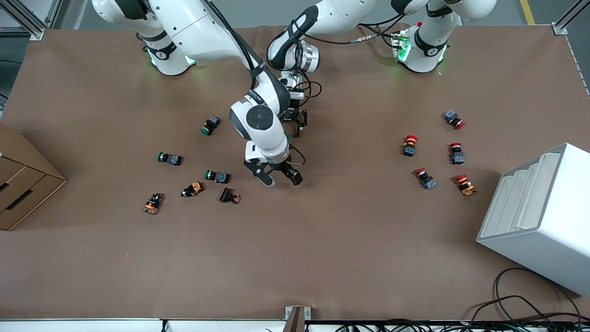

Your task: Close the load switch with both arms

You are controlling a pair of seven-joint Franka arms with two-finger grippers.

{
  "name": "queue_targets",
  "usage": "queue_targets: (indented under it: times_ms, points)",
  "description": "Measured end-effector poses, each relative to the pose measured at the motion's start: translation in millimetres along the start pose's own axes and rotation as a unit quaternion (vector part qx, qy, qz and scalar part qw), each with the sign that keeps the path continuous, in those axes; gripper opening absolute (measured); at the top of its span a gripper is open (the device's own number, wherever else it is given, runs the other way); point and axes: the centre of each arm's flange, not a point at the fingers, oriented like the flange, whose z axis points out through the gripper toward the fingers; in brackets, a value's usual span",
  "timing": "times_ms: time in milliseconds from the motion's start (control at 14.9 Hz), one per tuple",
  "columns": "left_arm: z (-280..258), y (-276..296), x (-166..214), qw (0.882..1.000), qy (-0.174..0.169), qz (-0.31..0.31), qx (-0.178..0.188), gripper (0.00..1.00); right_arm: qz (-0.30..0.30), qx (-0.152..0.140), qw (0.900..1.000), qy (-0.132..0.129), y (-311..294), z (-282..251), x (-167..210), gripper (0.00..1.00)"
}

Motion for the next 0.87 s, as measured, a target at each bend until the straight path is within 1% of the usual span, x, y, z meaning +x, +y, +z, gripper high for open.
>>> queue_targets:
  times_ms: [134,268,402,536,670,871]
  points:
    - [-0.8,1.9,1.2,1.000,-0.004,-0.002,0.005,0.99,-0.017,-0.024,1.000,-0.003,-5.0,-16.1,17.1,1.00]
    - [-1.1,4.0,3.5,1.000,-0.007,0.009,0.011,0.99,-0.050,-0.037,0.998,-0.006,-6.8,-40.0,39.8,1.00]
    - [-1.5,6.2,5.9,1.000,-0.012,0.015,0.018,0.99,-0.084,-0.052,0.995,-0.012,-0.7,-61.1,66.8,1.00]
    - [-2.2,9.3,12.3,0.999,-0.021,0.015,0.029,0.99,-0.110,-0.075,0.991,-0.023,10.3,-77.1,93.1,1.00]
    - [-3.6,15.8,27.0,0.998,-0.035,0.011,0.048,0.99,-0.135,-0.090,0.986,-0.033,21.6,-96.3,120.1,1.00]
    - [-5.0,36.3,69.7,0.994,-0.071,-0.015,0.087,0.99,-0.183,-0.110,0.976,-0.051,44.9,-138.5,166.1,1.00]
